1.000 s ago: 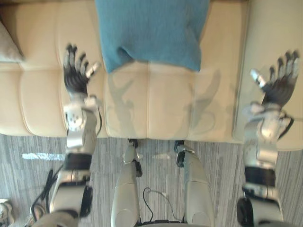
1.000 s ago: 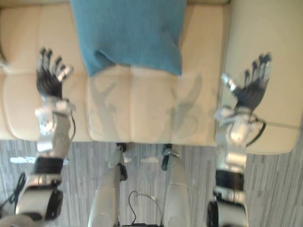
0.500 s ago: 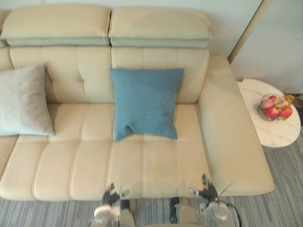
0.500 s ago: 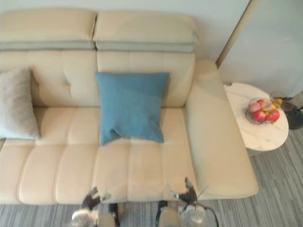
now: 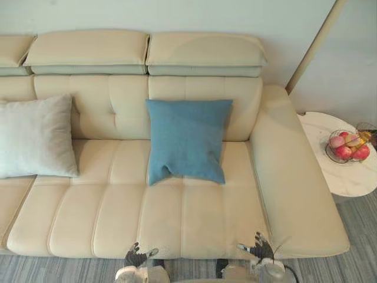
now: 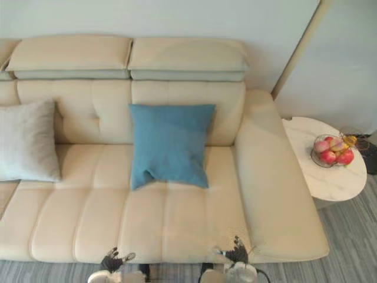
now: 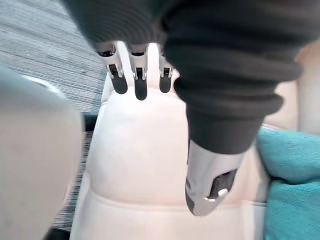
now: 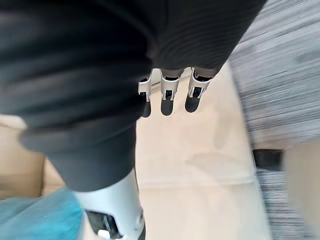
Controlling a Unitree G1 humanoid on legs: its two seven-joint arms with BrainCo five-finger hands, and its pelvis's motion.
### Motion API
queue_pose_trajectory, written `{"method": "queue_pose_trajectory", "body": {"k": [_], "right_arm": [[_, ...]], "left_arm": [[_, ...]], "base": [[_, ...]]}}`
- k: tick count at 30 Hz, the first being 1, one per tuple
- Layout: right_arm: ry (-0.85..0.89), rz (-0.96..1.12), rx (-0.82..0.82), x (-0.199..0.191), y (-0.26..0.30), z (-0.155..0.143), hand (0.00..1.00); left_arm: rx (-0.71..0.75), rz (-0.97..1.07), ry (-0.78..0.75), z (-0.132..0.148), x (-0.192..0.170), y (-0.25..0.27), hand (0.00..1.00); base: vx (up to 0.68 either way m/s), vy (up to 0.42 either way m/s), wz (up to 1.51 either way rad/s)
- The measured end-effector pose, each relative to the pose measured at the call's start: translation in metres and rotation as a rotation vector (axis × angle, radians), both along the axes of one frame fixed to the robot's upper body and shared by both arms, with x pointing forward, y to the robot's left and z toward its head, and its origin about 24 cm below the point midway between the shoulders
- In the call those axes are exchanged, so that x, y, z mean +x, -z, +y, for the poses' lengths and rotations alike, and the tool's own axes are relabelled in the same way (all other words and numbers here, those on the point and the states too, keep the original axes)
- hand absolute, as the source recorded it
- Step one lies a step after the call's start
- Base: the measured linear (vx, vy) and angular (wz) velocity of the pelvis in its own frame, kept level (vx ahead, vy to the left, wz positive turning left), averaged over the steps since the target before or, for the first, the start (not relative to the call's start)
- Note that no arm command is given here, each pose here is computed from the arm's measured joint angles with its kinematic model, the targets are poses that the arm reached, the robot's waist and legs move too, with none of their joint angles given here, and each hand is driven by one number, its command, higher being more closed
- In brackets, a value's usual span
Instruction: Pick up cushions and gather them together orderly.
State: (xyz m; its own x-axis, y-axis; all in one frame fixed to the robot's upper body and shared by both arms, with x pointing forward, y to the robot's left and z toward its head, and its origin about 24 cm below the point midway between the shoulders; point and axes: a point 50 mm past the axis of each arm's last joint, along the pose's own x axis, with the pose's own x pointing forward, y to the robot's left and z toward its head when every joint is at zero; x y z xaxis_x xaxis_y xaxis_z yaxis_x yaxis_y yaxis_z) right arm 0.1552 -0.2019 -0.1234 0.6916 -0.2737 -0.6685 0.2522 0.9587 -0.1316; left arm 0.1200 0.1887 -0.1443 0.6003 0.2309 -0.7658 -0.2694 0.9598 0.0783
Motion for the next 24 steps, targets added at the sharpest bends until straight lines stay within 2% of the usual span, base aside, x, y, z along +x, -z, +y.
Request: {"method": "queue_pose_trajectory", "body": {"k": [4, 6, 10, 12, 15, 19, 24], "right_arm": [[0.039, -0.007, -0.007, -0.002, -0.002, -0.008, 0.0], [0.043, 0.007, 0.036, -0.003, 0.001, 0.006, 0.0], [0.026, 0.032, 0.034, -0.005, 0.004, 0.01, 0.0], [-0.017, 0.08, 0.012, -0.01, 0.008, 0.01, 0.0], [0.006, 0.132, 0.037, -0.029, 0.016, 0.015, 0.0], [0.098, 0.206, 0.041, -0.045, 0.026, 0.007, 0.0], [0.14, 0.269, 0.037, -0.053, 0.032, -0.001, 0.0]], "left_arm": [[-0.022, -0.037, 0.018, -0.011, 0.014, -0.003, 0.0], [0.002, -0.048, 0.052, -0.008, 0.021, -0.006, 0.0], [0.018, -0.014, 0.059, -0.003, 0.011, -0.002, 0.0], [0.03, 0.017, -0.01, 0.004, 0.001, 0.001, 0.0], [0.053, 0.02, -0.028, 0.016, 0.0, 0.0, 0.0], [0.007, 0.047, -0.089, 0.005, -0.009, 0.005, 0.0], [0.007, 0.071, -0.067, 0.005, -0.007, 0.007, 0.0]], "base": [[-0.12, 0.177, 0.01], [-0.26, 0.146, 0.18], [-0.27, 0.103, -0.28], [-0.64, -0.202, -0.67], [-0.22, -0.343, 0.27], [0.01, -0.15, -0.1], [0.09, -0.029, -0.01]]}}
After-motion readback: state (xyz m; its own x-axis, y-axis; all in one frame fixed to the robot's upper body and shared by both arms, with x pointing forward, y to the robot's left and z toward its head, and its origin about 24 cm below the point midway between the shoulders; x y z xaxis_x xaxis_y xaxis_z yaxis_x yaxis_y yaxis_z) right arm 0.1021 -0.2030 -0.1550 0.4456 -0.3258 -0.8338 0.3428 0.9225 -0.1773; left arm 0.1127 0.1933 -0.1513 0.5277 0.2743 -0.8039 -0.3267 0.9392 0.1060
